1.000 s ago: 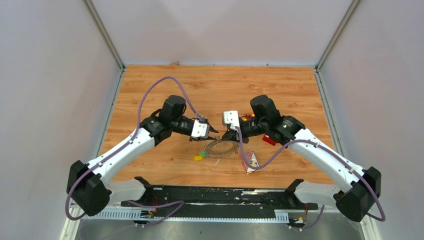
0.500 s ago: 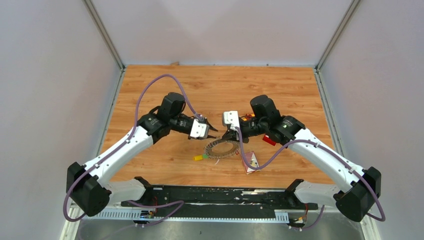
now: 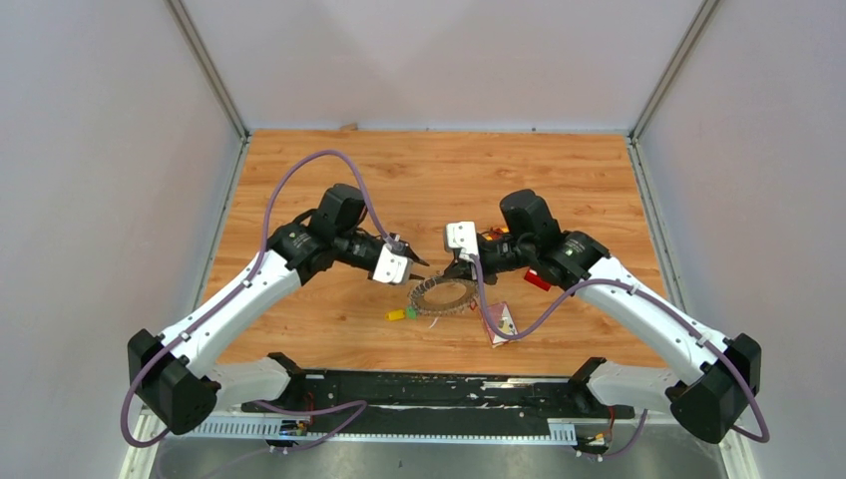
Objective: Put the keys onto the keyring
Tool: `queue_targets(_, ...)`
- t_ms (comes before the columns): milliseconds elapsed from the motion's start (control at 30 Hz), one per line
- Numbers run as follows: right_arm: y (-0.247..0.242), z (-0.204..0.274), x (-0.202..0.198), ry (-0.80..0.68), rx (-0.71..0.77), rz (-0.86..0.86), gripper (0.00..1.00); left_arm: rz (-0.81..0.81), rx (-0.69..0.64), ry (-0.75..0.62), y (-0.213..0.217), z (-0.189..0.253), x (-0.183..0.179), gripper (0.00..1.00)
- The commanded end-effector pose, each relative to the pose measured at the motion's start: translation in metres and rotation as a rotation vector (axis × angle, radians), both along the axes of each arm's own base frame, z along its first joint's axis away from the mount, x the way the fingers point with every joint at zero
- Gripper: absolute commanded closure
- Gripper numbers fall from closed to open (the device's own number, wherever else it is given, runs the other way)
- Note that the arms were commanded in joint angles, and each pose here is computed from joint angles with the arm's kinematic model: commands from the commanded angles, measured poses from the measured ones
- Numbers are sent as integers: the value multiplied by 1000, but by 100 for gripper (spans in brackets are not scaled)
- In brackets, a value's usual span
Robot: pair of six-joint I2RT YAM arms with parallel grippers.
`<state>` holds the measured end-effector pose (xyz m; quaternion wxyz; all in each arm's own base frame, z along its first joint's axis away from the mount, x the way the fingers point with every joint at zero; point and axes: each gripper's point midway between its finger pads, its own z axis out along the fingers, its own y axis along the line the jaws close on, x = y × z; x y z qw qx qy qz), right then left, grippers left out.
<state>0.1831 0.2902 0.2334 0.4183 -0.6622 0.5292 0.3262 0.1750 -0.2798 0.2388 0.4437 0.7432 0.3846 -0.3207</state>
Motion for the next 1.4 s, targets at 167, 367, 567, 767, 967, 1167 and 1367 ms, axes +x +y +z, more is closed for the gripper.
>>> queue_targets(167, 3, 25, -9, -68, 82, 63, 100, 18, -61, -59, -11, 16, 13, 68)
queue_targets(367, 4, 25, -10, -62, 82, 69, 100, -5, -29, -97, -9, 0, 15, 70)
queue_targets(567, 4, 24, -10, -59, 79, 68, 100, -55, 7, -121, -5, -14, 8, 69)
queue_targets(767, 5, 24, -10, -52, 80, 72, 100, -96, 17, -125, -6, -23, 2, 66)
queue_targets(967, 5, 24, -10, -50, 83, 76, 100, -114, -13, -107, -12, -25, -2, 62)
queue_targets(1167, 5, 22, -12, -48, 83, 77, 100, -95, -63, -82, -19, -18, -1, 63)
queue_targets(1367, 4, 21, -12, -48, 84, 78, 100, -89, -104, -62, -21, -10, -4, 66)
